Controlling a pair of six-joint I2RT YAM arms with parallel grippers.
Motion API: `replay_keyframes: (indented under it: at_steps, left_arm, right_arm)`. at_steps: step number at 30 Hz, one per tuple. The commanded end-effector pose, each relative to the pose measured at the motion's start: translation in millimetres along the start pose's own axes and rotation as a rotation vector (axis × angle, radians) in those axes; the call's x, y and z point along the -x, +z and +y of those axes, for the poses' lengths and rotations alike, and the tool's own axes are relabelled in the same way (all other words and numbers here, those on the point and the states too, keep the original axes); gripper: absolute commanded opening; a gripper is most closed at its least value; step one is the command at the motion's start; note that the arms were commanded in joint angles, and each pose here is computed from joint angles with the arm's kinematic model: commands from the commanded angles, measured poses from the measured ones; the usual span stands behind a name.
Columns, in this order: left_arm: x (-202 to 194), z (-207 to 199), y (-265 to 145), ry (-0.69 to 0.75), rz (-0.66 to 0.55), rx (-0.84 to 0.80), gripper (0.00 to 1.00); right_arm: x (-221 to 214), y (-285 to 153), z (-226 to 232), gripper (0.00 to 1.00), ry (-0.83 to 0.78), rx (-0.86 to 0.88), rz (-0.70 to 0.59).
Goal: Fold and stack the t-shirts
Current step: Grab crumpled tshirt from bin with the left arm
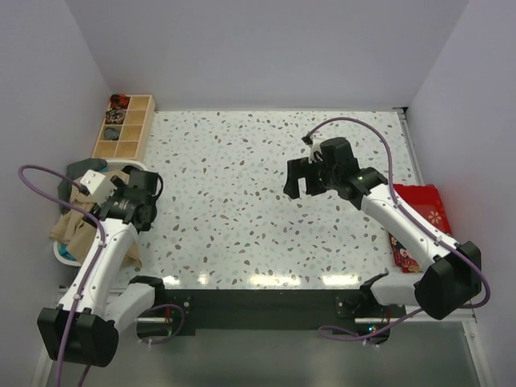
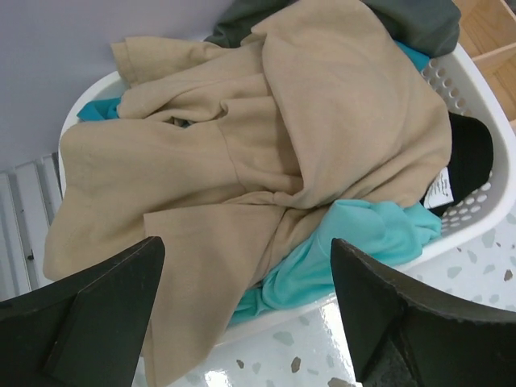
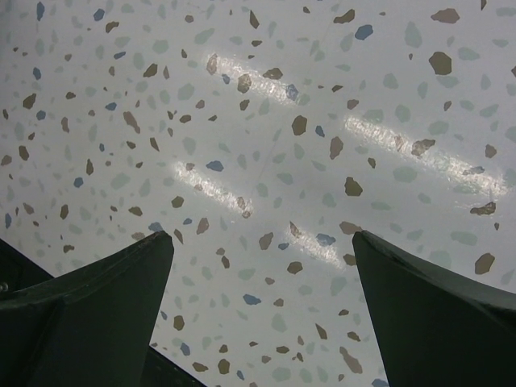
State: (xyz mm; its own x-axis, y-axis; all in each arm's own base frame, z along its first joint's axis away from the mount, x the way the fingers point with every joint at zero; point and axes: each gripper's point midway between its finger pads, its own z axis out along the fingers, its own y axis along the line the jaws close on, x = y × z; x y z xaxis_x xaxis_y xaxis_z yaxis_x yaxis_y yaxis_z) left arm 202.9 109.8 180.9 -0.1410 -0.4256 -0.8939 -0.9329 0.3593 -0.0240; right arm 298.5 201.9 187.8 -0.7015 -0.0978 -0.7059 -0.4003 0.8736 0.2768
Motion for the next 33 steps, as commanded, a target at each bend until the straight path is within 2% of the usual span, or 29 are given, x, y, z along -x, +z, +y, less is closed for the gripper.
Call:
replay_keyframes:
  at_steps: [1,6,10,17,24,25,26,27,29,33]
  left_arm:
    - [37,-6,11,-0.152,-0.126,0.070,0.86]
    - [48,-8,39,-0.147,-0.142,0.131,0.78]
    - [47,-19,61,-0.170,-0.111,0.105,0.77]
    - [22,-27,98,-0.111,-0.005,0.087,0.75]
    - [6,-33,109,-0.075,0.054,0.063,0.71]
    - [2,-34,110,-0.074,0.066,0.057,0.67]
    - [-2,-37,112,-0.070,0.086,0.045,0.51]
    - [-3,-38,113,-0.067,0.090,0.043,0.40]
    - [-1,-39,112,-0.075,0.085,0.039,0.00]
    - [21,-54,105,-0.081,0.062,-0.037,0.00]
  right_arm:
    - [1,7,7,0.99,-0.052,0.051,0.018]
    - [-6,14,13,0.99,-0.045,0.095,0.038]
    - [-8,17,11,0.99,-0.048,0.087,0.056]
    - [-9,20,15,0.99,-0.046,0.109,0.067]
    - [-12,24,11,0.99,-0.046,0.096,0.085]
    - [-11,23,11,0.99,-0.048,0.095,0.083]
    - [-12,22,11,0.99,-0.046,0.091,0.084]
    - [-11,22,10,0.99,-0.048,0.091,0.082]
    - [-11,19,11,0.99,-0.052,0.093,0.078]
    - [-10,17,12,0.99,-0.056,0.097,0.065]
